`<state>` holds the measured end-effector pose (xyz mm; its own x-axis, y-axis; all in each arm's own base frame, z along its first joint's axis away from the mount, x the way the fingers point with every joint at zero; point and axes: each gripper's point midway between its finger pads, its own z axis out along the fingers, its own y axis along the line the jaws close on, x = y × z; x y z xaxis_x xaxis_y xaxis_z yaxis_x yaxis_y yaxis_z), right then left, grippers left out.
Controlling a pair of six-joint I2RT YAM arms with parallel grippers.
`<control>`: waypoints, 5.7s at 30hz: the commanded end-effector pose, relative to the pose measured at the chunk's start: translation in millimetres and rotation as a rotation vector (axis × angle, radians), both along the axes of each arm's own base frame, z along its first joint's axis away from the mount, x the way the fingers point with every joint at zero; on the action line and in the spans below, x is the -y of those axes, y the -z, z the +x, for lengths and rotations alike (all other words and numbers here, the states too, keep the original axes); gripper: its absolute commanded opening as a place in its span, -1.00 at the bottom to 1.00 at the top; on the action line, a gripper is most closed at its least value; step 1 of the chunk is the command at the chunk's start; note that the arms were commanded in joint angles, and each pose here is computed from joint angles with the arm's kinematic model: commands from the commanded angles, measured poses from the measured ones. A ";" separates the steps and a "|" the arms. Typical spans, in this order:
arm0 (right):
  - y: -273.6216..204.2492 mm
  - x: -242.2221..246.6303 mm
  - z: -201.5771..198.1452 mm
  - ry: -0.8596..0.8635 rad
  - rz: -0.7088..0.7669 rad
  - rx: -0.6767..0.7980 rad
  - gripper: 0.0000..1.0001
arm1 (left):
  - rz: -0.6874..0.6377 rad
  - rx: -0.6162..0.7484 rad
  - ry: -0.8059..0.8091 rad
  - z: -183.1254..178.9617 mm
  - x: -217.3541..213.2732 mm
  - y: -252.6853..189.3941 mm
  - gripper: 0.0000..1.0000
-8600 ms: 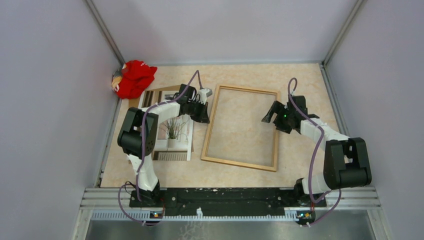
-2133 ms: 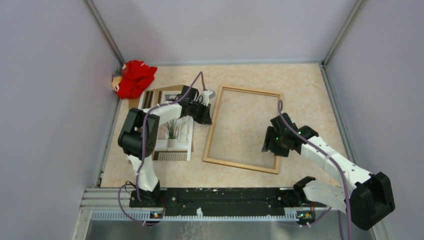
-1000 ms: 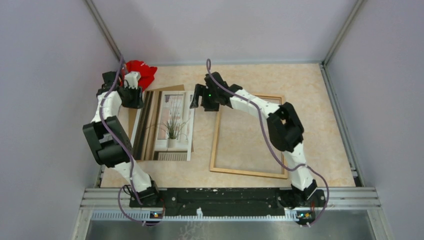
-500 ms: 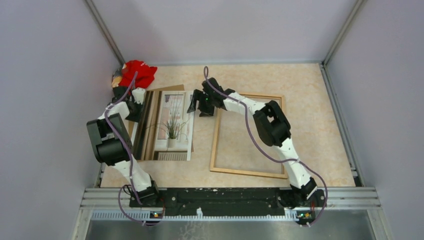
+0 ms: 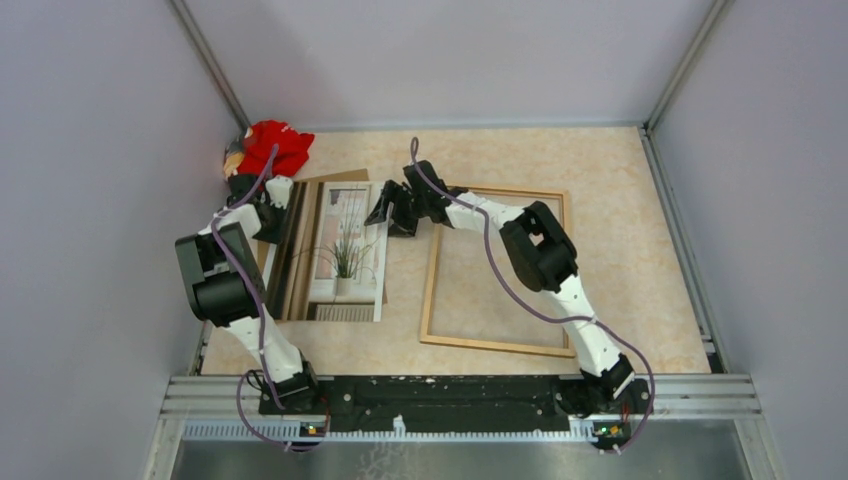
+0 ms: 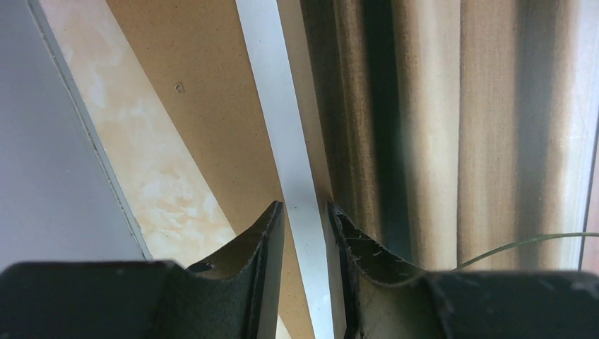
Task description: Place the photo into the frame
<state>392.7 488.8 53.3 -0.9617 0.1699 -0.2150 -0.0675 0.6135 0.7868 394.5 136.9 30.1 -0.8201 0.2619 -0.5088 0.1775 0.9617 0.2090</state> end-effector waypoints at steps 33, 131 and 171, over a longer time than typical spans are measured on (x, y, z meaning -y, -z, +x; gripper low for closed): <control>-72.4 -15.7 6.3 -0.016 0.065 0.219 -1.00 | -0.046 -0.075 0.030 -13.2 10.0 17.4 -0.10; -88.4 215.0 -34.2 0.428 -0.740 0.156 -1.00 | -0.212 0.041 0.233 13.2 113.6 -76.2 0.97; -62.2 207.0 -44.9 0.099 -0.814 0.221 -0.66 | -0.213 0.033 0.230 12.8 113.9 -74.4 0.97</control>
<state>342.5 271.3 98.4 -0.8885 -0.0481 -0.4563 -0.0705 0.9970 0.0321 404.3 19.0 94.9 -0.7556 0.3143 -0.5748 0.3937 0.9191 -0.0150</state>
